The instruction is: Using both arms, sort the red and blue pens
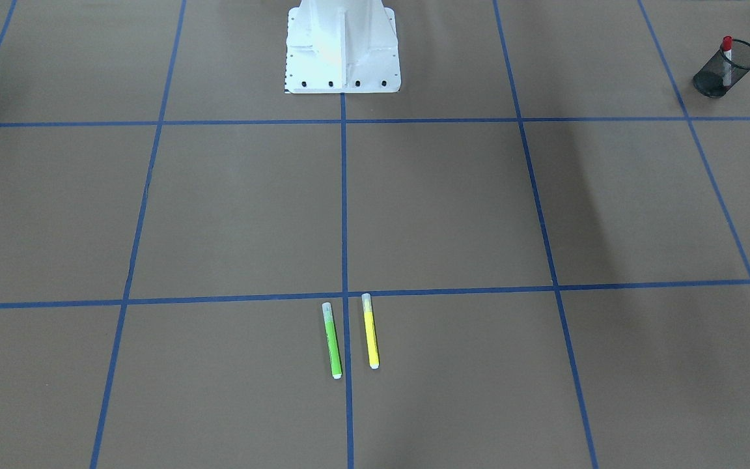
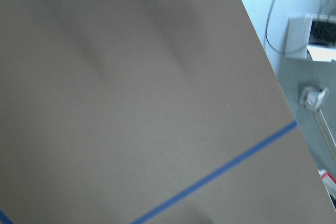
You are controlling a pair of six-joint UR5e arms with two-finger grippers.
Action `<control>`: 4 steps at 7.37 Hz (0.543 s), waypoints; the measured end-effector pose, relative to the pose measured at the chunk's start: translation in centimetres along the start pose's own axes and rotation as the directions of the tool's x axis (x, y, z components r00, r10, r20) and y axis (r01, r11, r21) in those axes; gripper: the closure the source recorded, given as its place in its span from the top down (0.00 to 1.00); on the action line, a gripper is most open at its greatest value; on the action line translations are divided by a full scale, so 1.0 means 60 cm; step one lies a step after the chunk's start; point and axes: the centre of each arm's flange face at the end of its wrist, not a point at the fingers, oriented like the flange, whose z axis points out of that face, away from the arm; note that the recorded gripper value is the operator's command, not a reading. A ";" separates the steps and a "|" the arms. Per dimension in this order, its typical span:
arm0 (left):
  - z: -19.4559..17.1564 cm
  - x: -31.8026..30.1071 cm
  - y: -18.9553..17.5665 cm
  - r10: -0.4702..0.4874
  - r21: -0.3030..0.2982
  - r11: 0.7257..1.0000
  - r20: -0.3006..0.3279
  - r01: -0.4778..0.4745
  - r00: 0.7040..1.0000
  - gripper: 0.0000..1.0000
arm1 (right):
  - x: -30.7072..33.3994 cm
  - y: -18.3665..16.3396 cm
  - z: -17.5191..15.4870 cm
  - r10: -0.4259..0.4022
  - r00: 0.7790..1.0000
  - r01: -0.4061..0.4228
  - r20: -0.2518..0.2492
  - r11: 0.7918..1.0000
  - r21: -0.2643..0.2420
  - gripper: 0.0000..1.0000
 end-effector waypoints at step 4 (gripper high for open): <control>0.020 0.106 -0.014 0.074 0.004 0.997 0.017 -0.074 0.997 1.00 | -0.114 -0.033 -0.041 -0.205 0.965 0.181 0.161 0.972 0.150 1.00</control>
